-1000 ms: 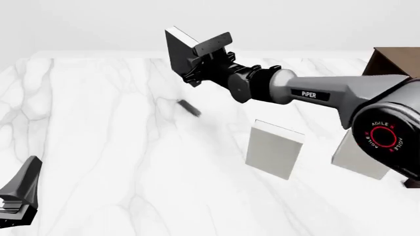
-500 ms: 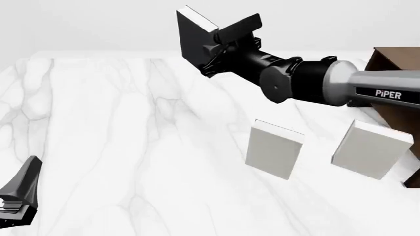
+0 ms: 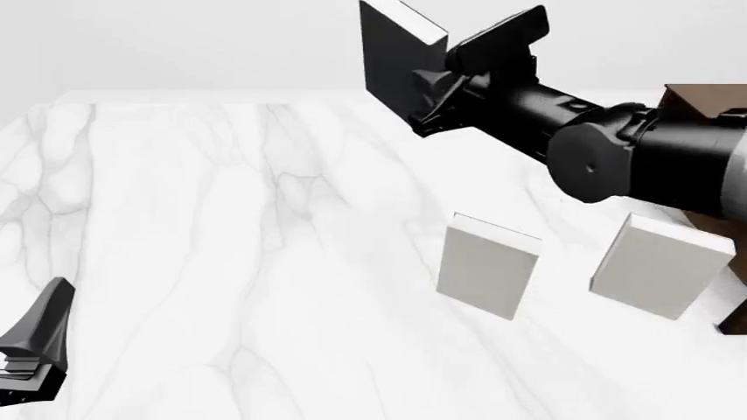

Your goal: Pick up the book on the left and place it on top of the shelf.

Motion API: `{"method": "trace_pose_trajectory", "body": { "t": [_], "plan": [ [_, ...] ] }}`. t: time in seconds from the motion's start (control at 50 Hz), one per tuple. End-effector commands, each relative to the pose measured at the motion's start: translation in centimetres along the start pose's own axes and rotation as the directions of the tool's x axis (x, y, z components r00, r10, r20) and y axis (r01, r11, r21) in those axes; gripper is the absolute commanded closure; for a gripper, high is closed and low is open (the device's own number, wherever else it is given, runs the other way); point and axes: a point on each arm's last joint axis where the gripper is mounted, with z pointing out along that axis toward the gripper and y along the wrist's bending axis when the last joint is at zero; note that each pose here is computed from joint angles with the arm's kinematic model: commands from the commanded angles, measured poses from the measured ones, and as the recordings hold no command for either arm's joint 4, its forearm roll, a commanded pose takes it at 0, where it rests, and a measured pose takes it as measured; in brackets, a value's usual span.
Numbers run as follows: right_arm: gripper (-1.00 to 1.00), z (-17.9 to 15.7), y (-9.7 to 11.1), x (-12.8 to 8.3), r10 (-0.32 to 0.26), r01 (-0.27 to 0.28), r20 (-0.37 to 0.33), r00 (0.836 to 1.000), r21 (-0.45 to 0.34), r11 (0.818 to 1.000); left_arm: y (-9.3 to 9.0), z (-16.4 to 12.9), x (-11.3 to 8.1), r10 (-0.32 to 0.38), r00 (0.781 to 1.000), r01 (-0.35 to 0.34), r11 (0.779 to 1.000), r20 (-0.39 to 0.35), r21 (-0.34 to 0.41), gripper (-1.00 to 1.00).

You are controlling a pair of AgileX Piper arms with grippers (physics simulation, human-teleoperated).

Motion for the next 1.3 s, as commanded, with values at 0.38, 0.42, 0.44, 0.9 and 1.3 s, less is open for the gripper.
{"method": "trace_pose_trajectory", "body": {
  "t": [0.38, 0.42, 0.44, 0.9, 1.3],
  "plan": [
    [1.00, -9.2, -2.7, -1.9, -0.095, 0.090, 0.043, 0.995, 0.104, 0.991, 0.0, 0.0, 0.0, 0.000, 1.000, 0.000, 1.000, 0.000, 0.000, -1.00],
    [1.00, -10.0, -3.1, -2.3, -0.105, 0.100, 0.043, 0.994, 0.120, 0.988, 0.0, 0.0, 0.0, 0.000, 1.000, 0.000, 1.000, 0.000, 0.000, -1.00],
    [1.00, -10.0, -3.1, -2.3, -0.105, 0.100, 0.043, 0.994, 0.120, 0.988, 0.0, 0.0, 0.0, 0.000, 1.000, 0.000, 1.000, 0.000, 0.000, -1.00],
    [1.00, -15.3, -6.1, -3.3, -0.177, 0.167, 0.009, 0.984, 0.275, 0.947, 0.0, 0.0, 0.0, 0.000, 1.000, 0.000, 1.000, 0.000, 0.000, -1.00],
    [1.00, -17.8, -8.1, -3.2, -0.284, 0.277, -0.045, 0.958, 0.403, 0.872, 0.0, 0.0, 0.0, 0.000, 1.000, 0.000, 1.000, 0.000, 0.000, -1.00]
  ]
}}
